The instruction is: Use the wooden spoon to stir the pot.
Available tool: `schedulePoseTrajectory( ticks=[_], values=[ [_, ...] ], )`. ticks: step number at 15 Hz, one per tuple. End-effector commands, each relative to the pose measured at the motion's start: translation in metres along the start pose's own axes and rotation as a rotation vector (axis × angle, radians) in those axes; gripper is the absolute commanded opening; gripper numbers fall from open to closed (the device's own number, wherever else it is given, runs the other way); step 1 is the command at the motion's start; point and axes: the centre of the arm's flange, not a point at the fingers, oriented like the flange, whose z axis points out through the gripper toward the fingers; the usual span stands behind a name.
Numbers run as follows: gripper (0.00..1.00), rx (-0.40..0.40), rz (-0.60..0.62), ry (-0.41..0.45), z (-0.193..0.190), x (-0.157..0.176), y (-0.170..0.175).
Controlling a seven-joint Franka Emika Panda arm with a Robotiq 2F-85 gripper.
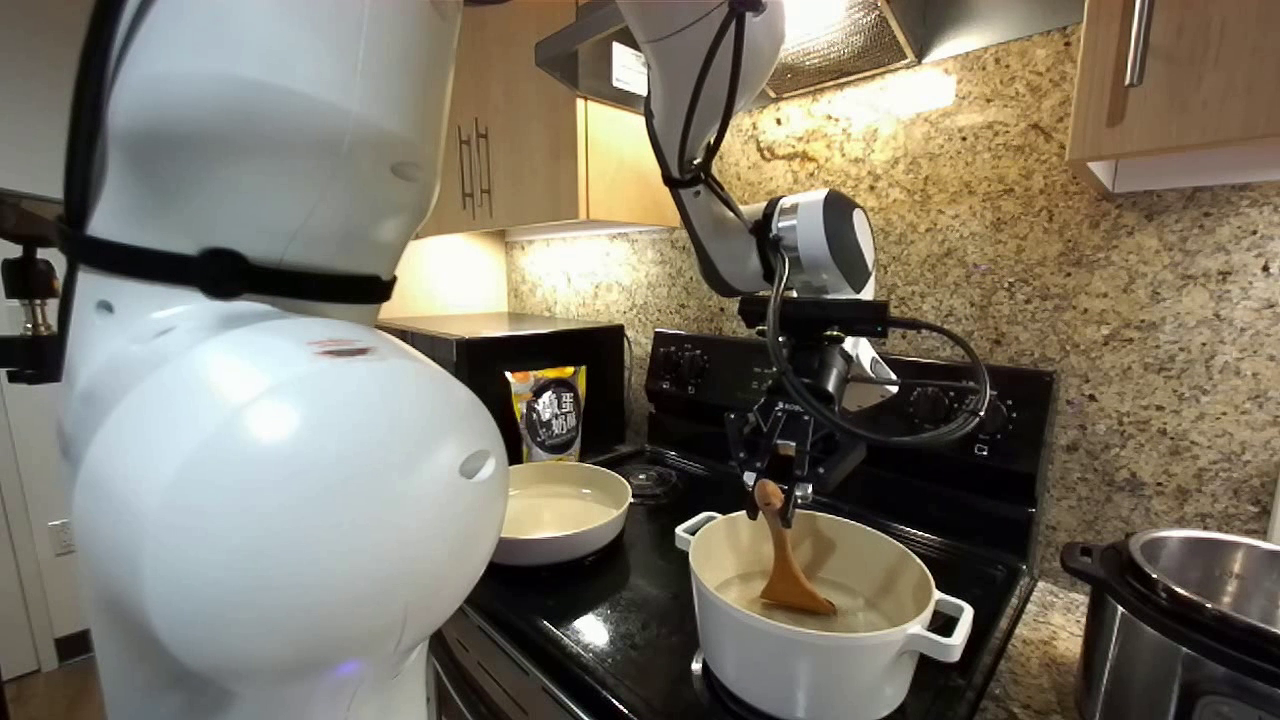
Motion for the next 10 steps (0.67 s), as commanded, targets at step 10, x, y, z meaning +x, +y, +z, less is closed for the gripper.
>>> schedulePoseTrajectory(
  ticks=[10],
  values=[
    [0.08, 0.002, -0.002, 0.016, -0.014, -0.001, -0.01]
  ],
)
